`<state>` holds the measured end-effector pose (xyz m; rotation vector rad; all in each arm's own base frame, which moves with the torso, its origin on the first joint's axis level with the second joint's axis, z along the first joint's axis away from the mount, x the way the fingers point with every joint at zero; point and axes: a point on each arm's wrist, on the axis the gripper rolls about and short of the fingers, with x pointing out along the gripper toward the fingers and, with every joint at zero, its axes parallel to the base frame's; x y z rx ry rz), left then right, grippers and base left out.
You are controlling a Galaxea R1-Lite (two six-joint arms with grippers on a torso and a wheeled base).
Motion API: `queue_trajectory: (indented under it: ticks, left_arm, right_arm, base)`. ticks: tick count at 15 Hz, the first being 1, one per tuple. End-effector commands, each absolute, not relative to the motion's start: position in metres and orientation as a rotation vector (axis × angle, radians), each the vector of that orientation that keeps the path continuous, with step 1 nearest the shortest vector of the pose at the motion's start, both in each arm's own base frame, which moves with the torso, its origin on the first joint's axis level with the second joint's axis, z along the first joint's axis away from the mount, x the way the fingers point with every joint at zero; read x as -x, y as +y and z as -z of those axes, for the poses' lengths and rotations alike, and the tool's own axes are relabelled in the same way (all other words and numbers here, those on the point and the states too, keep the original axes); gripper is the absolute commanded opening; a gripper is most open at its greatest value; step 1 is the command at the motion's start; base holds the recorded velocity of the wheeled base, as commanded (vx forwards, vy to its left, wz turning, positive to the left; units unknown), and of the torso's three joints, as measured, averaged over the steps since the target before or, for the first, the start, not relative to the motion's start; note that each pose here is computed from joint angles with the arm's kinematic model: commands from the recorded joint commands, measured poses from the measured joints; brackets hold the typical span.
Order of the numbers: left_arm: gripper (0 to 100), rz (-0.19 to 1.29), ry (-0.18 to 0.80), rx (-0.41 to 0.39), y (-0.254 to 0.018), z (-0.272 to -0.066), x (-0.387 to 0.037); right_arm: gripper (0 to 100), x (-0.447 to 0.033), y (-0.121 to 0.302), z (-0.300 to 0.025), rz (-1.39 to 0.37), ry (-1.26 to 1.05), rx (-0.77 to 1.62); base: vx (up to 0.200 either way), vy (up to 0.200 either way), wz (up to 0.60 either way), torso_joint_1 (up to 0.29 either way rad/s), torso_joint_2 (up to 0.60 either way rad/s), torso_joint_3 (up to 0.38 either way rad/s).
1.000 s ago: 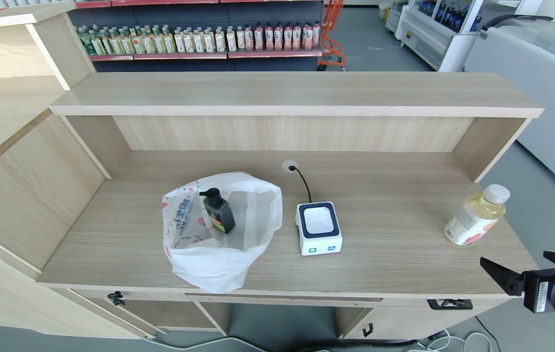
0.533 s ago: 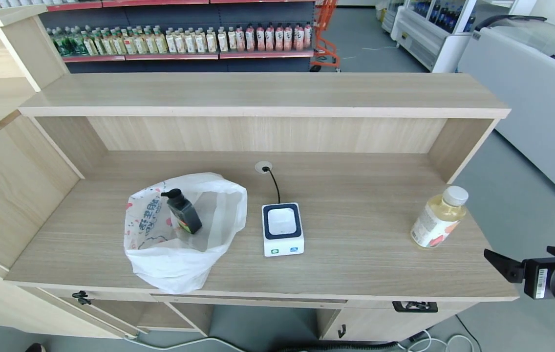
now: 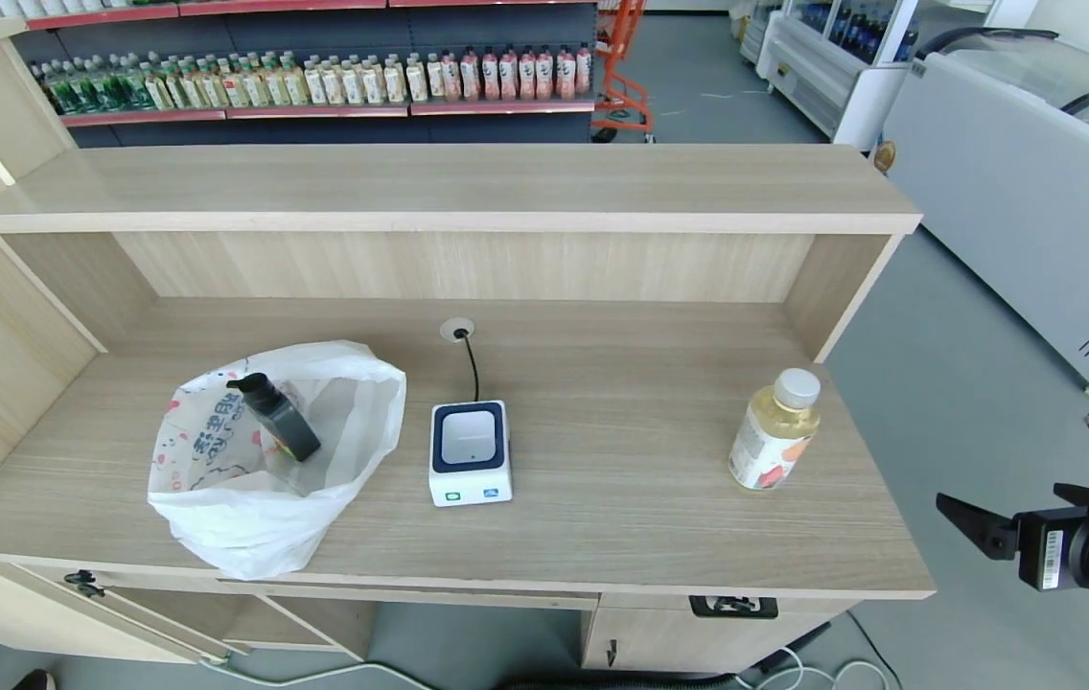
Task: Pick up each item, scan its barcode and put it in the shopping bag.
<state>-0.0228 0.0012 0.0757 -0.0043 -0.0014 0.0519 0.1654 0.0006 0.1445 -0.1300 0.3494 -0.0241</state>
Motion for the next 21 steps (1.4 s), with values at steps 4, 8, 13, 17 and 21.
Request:
queue_trajectory:
  ticks: [4,8,13,17,21]
  left_arm:
    - [100,-0.052,-0.002,0.009,0.001,-0.076,0.023]
    - [100,-0.052,-0.002,0.009,0.001,-0.076,0.023]
    - [100,-0.052,-0.002,0.009,0.001,-0.076,0.023]
    - [100,-0.052,-0.002,0.009,0.001,-0.076,0.023]
    - [100,-0.052,-0.002,0.009,0.001,-0.076,0.023]
  right_arm:
    - [100,-0.173,0.004,-0.141,-0.085,0.370,0.115]
    - [100,-0.192,0.018,-0.134,-0.215,0.367,0.102]
    - [100,-0.224,0.039,-0.114,-0.314,0.302,0.113]
    - [100,-0.231,0.055,-0.100,-0.330,0.290,0.128]
    - [100,-0.242,0.072,-0.087,-0.331,0.267,0.143]
  base:
    - [0.000,-0.100,0.00,0.001,0.00,0.000]
    - [0.000,0.000,0.00,0.000,0.00,0.000]
    - [0.000,0.000,0.00,0.000,0.00,0.000]
    - [0.000,0.000,0.00,0.000,0.00,0.000]
    - [0.000,0.000,0.00,0.000,0.00,0.000]
